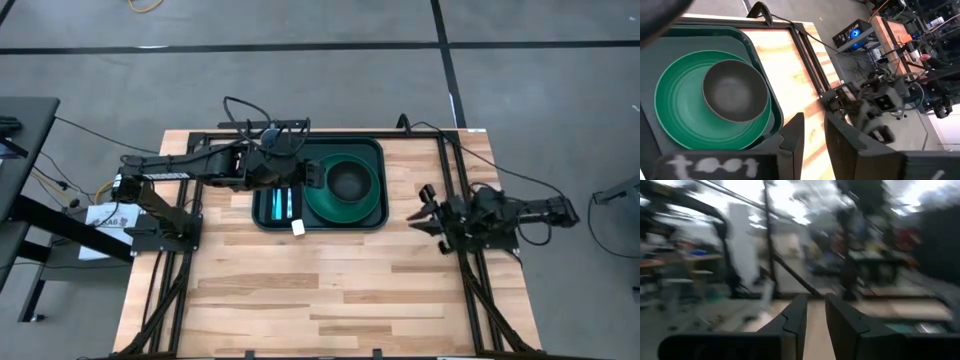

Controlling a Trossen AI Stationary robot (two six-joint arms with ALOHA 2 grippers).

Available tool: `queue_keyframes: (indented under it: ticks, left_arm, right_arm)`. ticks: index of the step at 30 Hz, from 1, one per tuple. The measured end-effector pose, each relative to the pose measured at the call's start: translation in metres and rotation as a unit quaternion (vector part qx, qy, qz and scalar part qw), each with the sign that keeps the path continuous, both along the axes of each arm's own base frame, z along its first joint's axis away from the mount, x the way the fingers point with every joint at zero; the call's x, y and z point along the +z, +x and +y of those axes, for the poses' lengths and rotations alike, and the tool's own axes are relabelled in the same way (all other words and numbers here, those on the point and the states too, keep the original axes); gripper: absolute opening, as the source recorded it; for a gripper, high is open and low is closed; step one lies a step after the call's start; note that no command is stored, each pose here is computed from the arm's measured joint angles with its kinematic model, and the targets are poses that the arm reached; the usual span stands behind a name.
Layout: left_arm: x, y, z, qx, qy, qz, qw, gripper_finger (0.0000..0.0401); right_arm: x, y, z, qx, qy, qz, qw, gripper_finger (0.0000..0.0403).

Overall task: Set up tray
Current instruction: Return to Home Position

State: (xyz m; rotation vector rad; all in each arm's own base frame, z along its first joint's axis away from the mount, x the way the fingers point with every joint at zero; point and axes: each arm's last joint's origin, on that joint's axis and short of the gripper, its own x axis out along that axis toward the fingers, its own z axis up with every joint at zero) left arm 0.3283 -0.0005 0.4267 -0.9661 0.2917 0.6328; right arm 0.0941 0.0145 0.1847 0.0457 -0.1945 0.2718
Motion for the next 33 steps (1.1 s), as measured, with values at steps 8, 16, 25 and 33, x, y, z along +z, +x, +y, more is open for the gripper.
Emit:
queue_keyframes:
  ticks: [8, 16, 25, 33]
  left_arm:
    - [0.0, 0.0, 0.0, -0.006, 0.01, 0.005, 1.0, 0.0061]
    - [-0.001, 0.0, -0.001, -0.042, 0.029, 0.02, 0.999, 0.0061]
    - [0.004, 0.002, -0.014, -0.172, 0.07, 0.016, 0.983, 0.0061]
    - [0.048, -0.058, -0.033, -0.224, 0.288, -0.012, 0.931, 0.0061]
  right_arm:
    - [-0.018, 0.004, -0.014, -0.112, 0.009, 0.095, 0.989, 0.0064]
    - [-0.018, 0.004, -0.013, -0.104, 0.048, 0.102, 0.988, 0.0064]
    - [-0.018, 0.004, -0.013, -0.102, 0.053, 0.103, 0.988, 0.0064]
    - [-0.018, 0.004, -0.013, -0.101, 0.053, 0.104, 0.988, 0.0064]
